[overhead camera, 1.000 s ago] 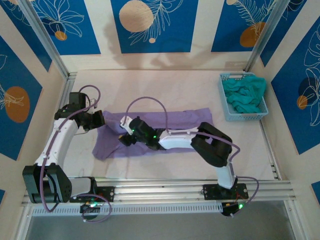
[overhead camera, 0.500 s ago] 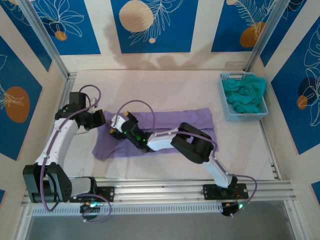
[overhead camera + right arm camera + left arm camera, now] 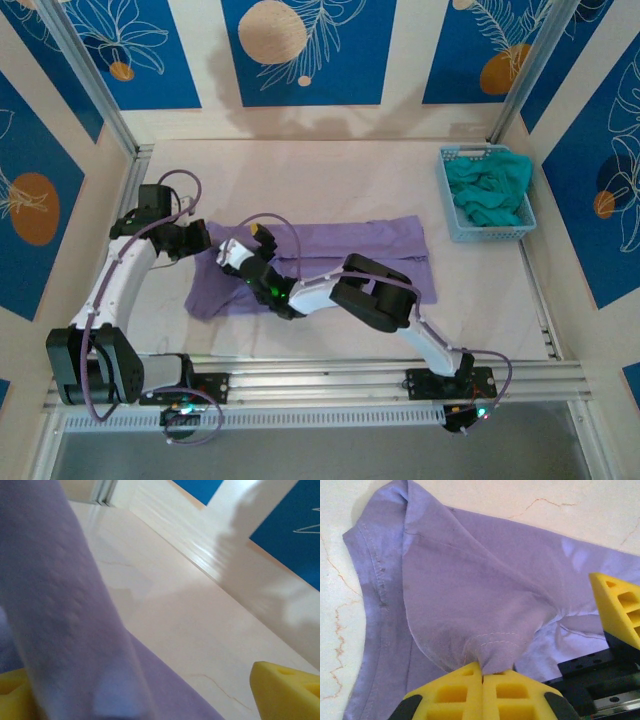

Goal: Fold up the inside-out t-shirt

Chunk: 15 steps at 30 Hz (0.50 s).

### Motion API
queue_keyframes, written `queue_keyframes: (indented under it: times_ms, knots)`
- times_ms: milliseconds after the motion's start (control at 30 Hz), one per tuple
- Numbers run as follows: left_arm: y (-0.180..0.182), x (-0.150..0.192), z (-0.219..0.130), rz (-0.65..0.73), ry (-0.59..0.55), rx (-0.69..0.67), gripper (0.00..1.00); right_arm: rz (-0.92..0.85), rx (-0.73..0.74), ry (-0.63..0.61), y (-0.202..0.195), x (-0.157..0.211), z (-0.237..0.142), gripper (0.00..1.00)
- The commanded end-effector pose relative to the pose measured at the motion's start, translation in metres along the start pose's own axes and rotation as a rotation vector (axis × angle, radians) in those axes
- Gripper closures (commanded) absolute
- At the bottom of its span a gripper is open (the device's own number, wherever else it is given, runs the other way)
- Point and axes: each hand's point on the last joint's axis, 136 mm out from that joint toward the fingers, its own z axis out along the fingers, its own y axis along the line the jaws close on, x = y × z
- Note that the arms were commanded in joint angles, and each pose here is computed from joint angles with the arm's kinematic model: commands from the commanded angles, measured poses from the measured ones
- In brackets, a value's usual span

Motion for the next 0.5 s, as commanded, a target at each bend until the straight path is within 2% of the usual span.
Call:
queue_keyframes:
  times_ms: [0,133,367,467]
  knots:
    - [0.005,0.002,0.003,-0.002,0.009,0.004,1.00,0.066,0.119,-0.027,-0.045,-0.027,-0.012,0.13]
    - [0.006,0.003,0.004,-0.003,0.012,-0.003,1.00,0.082,0.094,0.027,-0.054,-0.018,-0.020,0.25]
    - [0.007,0.006,0.005,0.000,0.024,-0.002,1.00,0.073,-0.010,0.083,-0.047,-0.007,-0.023,0.57]
    - [0.008,0.009,0.006,0.002,0.035,-0.006,1.00,0.073,-0.121,0.116,-0.036,-0.002,-0.029,0.77]
